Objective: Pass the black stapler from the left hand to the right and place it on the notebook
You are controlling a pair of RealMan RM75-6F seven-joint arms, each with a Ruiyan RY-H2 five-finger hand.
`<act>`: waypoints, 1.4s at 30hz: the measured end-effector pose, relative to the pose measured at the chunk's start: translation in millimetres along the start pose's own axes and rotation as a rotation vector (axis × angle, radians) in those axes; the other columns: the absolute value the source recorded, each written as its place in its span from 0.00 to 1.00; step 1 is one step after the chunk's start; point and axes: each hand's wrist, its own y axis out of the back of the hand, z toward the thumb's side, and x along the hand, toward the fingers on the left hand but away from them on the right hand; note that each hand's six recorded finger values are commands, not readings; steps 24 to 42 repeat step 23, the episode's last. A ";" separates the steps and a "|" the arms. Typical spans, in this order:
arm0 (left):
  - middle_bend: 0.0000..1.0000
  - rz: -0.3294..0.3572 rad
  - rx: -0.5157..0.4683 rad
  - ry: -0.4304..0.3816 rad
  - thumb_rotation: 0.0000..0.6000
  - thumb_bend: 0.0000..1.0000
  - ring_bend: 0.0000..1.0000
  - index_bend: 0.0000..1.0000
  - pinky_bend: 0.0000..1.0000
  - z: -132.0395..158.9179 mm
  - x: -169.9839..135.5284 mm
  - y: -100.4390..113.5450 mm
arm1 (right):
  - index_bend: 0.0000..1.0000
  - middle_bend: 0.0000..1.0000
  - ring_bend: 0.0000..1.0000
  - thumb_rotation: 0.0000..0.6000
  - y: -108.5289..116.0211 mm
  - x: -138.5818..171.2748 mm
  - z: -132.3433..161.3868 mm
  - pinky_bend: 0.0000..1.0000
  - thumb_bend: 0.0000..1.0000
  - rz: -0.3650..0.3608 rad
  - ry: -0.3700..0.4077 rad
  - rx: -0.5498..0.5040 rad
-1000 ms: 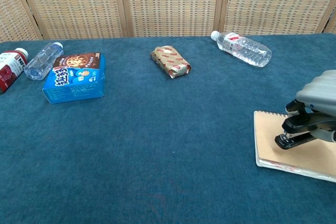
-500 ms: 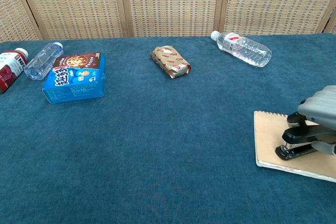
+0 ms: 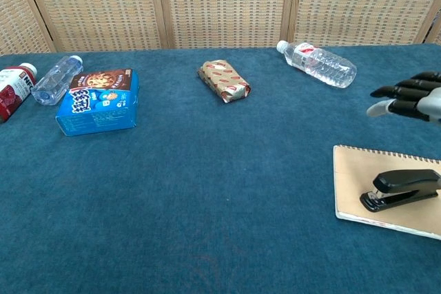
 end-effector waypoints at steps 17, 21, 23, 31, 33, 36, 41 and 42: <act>0.00 0.052 0.054 0.001 1.00 0.07 0.00 0.00 0.00 -3.4 -24.4 -9.8 | 0.00 0.00 0.00 1.00 -4.6 71.0 -111.8 0.00 0.00 -0.225 -0.352 -0.381; 0.00 0.052 0.081 0.006 1.00 0.07 0.00 0.00 0.00 -6.7 -31.5 -19.2 | 0.00 0.00 0.00 1.00 -19.7 107.5 -139.7 0.00 0.00 -0.279 -0.483 -0.436; 0.00 0.055 0.088 0.001 1.00 0.07 0.00 0.00 0.00 -6.3 -31.9 -20.8 | 0.00 0.00 0.00 1.00 -23.4 116.3 -144.8 0.00 0.00 -0.288 -0.509 -0.438; 0.00 0.055 0.088 0.001 1.00 0.07 0.00 0.00 0.00 -6.3 -31.9 -20.8 | 0.00 0.00 0.00 1.00 -23.4 116.3 -144.8 0.00 0.00 -0.288 -0.509 -0.438; 0.00 0.055 0.088 0.001 1.00 0.07 0.00 0.00 0.00 -6.3 -31.9 -20.8 | 0.00 0.00 0.00 1.00 -23.4 116.3 -144.8 0.00 0.00 -0.288 -0.509 -0.438; 0.00 0.055 0.088 0.001 1.00 0.07 0.00 0.00 0.00 -6.3 -31.9 -20.8 | 0.00 0.00 0.00 1.00 -23.4 116.3 -144.8 0.00 0.00 -0.288 -0.509 -0.438; 0.00 0.055 0.088 0.001 1.00 0.07 0.00 0.00 0.00 -6.3 -31.9 -20.8 | 0.00 0.00 0.00 1.00 -23.4 116.3 -144.8 0.00 0.00 -0.288 -0.509 -0.438; 0.00 0.055 0.088 0.001 1.00 0.07 0.00 0.00 0.00 -6.3 -31.9 -20.8 | 0.00 0.00 0.00 1.00 -23.4 116.3 -144.8 0.00 0.00 -0.288 -0.509 -0.438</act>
